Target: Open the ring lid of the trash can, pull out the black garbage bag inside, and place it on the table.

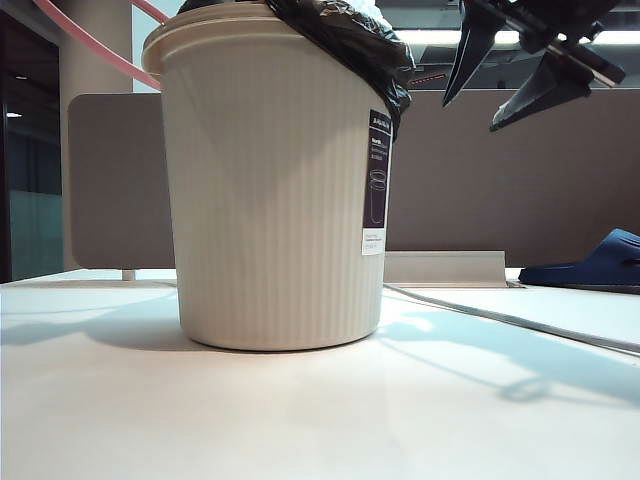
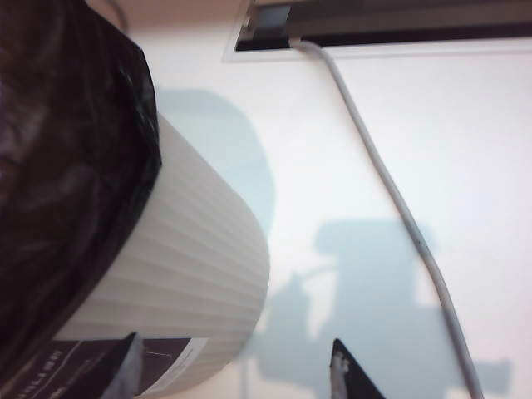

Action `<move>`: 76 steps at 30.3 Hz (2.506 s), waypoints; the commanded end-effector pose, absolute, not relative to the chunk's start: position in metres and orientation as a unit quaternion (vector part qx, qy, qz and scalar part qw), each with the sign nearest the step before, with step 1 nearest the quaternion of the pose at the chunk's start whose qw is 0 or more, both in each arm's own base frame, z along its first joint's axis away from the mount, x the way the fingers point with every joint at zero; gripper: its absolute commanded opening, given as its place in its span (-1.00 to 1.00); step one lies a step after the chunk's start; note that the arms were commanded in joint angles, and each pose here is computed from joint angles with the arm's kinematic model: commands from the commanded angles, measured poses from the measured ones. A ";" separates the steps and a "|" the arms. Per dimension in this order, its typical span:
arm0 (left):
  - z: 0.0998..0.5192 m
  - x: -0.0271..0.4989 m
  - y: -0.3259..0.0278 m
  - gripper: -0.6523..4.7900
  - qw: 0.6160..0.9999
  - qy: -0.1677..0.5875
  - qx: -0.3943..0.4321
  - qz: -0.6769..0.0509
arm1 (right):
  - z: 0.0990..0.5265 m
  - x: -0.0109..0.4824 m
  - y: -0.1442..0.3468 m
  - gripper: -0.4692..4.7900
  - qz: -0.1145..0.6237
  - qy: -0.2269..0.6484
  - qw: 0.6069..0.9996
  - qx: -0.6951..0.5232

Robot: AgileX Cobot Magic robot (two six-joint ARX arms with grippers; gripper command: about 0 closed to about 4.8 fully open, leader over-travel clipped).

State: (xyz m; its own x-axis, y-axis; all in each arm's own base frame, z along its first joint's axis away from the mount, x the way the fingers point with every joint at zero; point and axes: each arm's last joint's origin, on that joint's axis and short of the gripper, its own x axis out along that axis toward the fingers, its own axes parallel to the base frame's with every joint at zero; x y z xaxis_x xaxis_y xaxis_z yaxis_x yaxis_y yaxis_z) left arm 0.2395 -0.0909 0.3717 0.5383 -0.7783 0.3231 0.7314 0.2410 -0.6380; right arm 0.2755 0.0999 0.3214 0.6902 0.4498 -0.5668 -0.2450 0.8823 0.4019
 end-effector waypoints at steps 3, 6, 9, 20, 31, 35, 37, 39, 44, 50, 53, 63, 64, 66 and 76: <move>0.380 0.235 -0.091 -0.78 0.763 0.020 -0.407 -0.502 | 0.320 0.275 0.100 0.26 0.196 0.338 0.908 0.152; 0.381 0.230 -0.102 -0.78 0.749 0.026 -0.409 -0.521 | 0.319 0.275 0.100 0.26 0.196 0.341 0.907 0.150; 0.381 0.222 -0.120 -0.78 0.735 0.029 -0.411 -0.538 | 0.318 0.274 0.100 0.26 0.195 0.347 0.906 0.146; 0.382 0.214 -0.133 -0.78 0.723 0.037 -0.410 -0.554 | 0.310 0.287 0.064 0.26 0.264 0.328 0.866 0.268; 0.381 0.214 -0.134 -0.78 0.722 0.041 -0.405 -0.559 | 0.284 0.297 0.038 0.24 0.436 0.268 0.764 0.393; 0.380 0.214 -0.134 -0.78 0.720 0.051 -0.402 -0.563 | 0.273 0.306 0.039 0.23 0.451 0.262 0.746 0.415; 0.380 0.214 -0.134 -0.78 0.718 0.054 -0.399 -0.568 | 0.267 0.312 0.039 0.22 0.450 0.263 0.739 0.427; 0.380 0.214 -0.134 -0.78 0.717 0.055 -0.398 -0.570 | 0.261 0.318 0.040 0.22 0.452 0.263 0.731 0.439; 0.379 0.214 -0.135 -0.78 0.718 0.058 -0.394 -0.570 | 0.252 0.328 0.041 0.21 0.466 0.262 0.709 0.460; 0.376 0.215 -0.135 -0.78 0.724 0.067 -0.385 -0.568 | 0.246 0.334 0.046 0.17 0.489 0.261 0.684 0.474; 0.376 0.215 -0.135 -0.78 0.727 0.065 -0.380 -0.568 | 0.241 0.336 0.053 0.17 0.489 0.269 0.678 0.478; 0.375 0.215 -0.136 -0.78 0.728 0.067 -0.376 -0.569 | 0.238 0.337 0.067 0.17 0.494 0.269 0.674 0.479; 0.375 0.215 -0.136 -0.78 0.728 0.067 -0.376 -0.570 | 0.238 0.336 0.069 0.17 0.495 0.270 0.673 0.479; 0.375 0.215 -0.136 -0.78 0.728 0.067 -0.376 -0.569 | 0.238 0.336 0.070 0.12 0.494 0.269 0.673 0.480; 0.375 0.215 -0.136 -0.78 0.726 0.070 -0.372 -0.575 | 0.238 0.335 0.079 0.05 0.490 0.262 0.675 0.485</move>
